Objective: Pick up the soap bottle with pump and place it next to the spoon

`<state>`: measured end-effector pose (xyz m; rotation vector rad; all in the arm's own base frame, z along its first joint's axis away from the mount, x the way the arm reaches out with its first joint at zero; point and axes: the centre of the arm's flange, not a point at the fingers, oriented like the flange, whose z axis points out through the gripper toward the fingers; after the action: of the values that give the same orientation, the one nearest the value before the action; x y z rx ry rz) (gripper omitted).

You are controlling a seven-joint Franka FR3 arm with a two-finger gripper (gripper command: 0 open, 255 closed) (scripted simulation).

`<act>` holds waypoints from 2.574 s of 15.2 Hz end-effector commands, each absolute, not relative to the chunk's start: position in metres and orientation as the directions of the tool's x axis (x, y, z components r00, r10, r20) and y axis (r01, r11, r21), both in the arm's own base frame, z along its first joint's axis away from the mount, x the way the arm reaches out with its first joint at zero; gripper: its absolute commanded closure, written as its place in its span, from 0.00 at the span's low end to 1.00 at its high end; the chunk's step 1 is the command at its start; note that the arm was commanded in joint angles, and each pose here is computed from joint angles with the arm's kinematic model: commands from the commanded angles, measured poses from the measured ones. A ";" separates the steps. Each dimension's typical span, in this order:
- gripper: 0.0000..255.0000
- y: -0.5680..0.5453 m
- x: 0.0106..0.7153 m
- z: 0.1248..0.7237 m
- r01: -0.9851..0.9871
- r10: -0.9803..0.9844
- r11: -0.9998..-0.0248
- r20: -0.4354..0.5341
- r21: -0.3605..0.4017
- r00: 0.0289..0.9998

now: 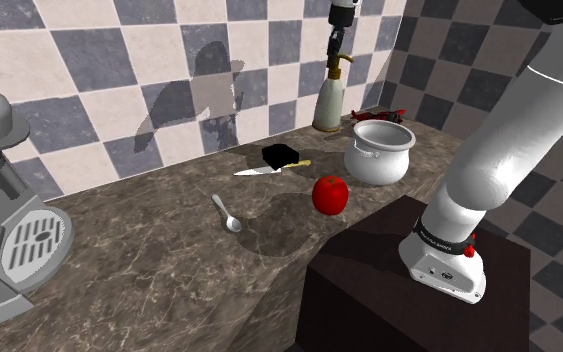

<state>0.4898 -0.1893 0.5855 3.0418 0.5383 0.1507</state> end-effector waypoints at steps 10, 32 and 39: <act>1.00 -0.064 0.482 0.655 0.338 0.342 -0.939 0.088 0.065 0.935; 1.00 0.133 0.469 0.734 0.338 0.342 -0.939 0.088 0.065 0.935; 1.00 0.133 0.469 0.697 0.338 0.342 -0.939 0.088 0.065 0.935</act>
<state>0.4688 0.1324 0.7033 3.0421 0.5352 0.1495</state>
